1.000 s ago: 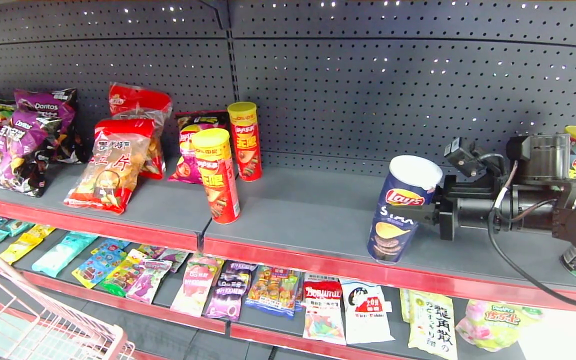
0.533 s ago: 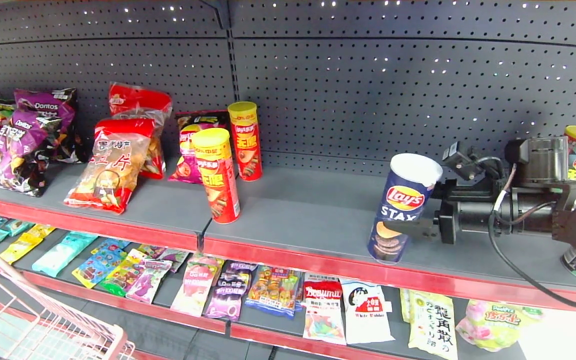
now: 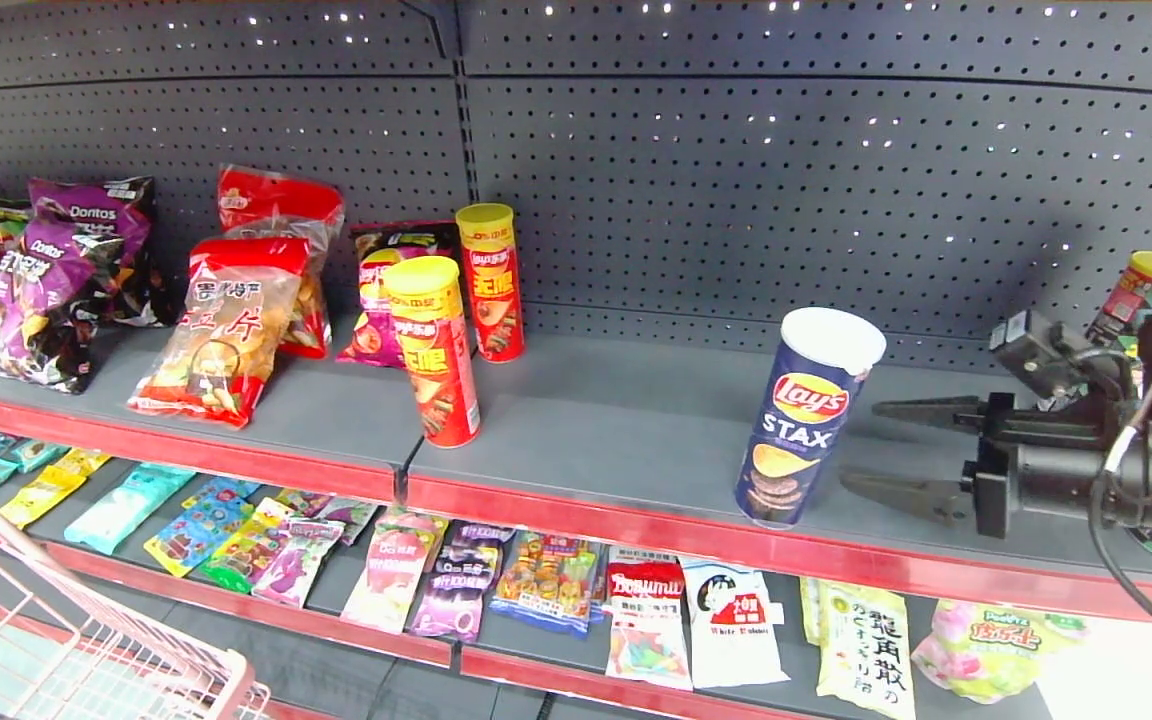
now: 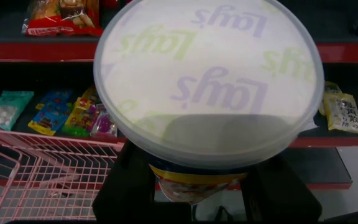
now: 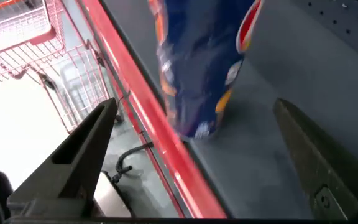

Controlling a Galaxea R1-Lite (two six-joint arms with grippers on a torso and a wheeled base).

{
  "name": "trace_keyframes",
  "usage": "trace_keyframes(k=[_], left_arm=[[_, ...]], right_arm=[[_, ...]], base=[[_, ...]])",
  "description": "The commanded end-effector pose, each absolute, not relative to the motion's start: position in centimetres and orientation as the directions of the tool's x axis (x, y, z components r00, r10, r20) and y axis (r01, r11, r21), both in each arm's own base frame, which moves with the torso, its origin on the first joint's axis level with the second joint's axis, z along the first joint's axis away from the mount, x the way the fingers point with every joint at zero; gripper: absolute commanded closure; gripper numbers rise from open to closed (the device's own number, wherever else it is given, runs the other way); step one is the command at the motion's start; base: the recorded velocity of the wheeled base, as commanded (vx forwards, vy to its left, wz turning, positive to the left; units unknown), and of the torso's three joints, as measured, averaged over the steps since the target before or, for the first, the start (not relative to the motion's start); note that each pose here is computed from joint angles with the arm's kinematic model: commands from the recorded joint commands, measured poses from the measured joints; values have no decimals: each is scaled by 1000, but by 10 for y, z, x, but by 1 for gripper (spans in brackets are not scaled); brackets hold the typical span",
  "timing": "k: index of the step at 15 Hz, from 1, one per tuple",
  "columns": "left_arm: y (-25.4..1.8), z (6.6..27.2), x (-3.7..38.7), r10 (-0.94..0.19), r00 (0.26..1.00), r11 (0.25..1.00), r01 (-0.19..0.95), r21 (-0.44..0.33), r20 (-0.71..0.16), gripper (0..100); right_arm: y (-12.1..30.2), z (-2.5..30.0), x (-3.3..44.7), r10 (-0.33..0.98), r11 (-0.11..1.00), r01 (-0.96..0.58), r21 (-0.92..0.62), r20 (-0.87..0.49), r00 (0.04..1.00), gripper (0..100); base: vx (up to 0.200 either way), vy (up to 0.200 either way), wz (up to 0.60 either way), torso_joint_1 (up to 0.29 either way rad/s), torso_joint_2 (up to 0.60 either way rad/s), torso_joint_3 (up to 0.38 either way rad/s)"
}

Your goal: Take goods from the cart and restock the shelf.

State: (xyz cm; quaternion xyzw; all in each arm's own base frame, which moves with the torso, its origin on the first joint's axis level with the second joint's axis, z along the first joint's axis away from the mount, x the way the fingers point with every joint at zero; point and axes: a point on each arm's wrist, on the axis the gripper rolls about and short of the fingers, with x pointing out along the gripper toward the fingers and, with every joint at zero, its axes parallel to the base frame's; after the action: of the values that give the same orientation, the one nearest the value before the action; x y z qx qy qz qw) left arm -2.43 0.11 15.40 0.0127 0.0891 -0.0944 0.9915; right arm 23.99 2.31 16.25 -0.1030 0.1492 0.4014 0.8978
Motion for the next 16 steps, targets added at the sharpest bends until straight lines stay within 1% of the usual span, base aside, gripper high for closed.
trace_keyframes(k=[1,2,4,5,6,8,9,10,12,13,14,15,16], left_arm=[[1,154,-24,-184,966,982,189,8,-181,100],[1,154,-24,-184,966,982,189,8,-184,100],[1,159,-24,-163,972,986,168,12,-171,100],[2,160,-24,-142,976,989,147,16,-168,100],[2,161,-24,-141,976,989,145,15,-168,100],[2,165,-25,-148,977,988,152,13,-154,100],[2,169,-24,-150,977,988,153,7,-153,100],[2,172,-23,-158,976,987,160,4,-150,100],[1,176,-19,-185,974,982,187,0,-130,100],[0,177,-19,-199,972,980,199,-10,-125,100],[0,176,-18,-197,972,980,197,-10,-128,100],[0,175,-18,-197,972,980,197,-10,-128,100],[0,173,-18,-196,971,981,195,-15,-136,100]], right_arm=[[13,170,200,662,689,-718,-99,-318,679,0],[8,169,184,642,709,-697,-110,-310,701,0],[2,179,139,514,796,-564,-220,-244,822,0],[0,186,118,448,844,-482,-233,-188,874,0],[-1,193,100,399,890,-416,-186,-122,909,0],[-3,200,70,308,946,-311,-93,-42,950,0],[-2,195,50,239,966,-243,-87,-52,970,0],[0,193,41,242,966,-247,-76,-68,968,0],[1,203,44,297,951,-304,-52,-102,949,0],[5,213,52,388,918,-395,-47,-112,915,0],[9,210,50,457,884,-465,-53,-118,882,0],[10,204,44,480,869,-490,-67,-123,869,0],[10,187,31,474,864,-492,-112,-150,867,0]], base=[[0,0,0,0,0,0],[0,0,0,0,0,0],[0,0,0,0,0,0],[0,0,0,0,0,0],[0,0,0,0,0,0],[0,0,0,0,0,0],[0,0,0,0,0,0],[0,0,0,0,0,0],[0,0,0,0,0,0],[0,0,0,0,0,0],[0,0,0,0,0,0],[0,0,0,0,0,0],[0,0,0,0,0,0]])
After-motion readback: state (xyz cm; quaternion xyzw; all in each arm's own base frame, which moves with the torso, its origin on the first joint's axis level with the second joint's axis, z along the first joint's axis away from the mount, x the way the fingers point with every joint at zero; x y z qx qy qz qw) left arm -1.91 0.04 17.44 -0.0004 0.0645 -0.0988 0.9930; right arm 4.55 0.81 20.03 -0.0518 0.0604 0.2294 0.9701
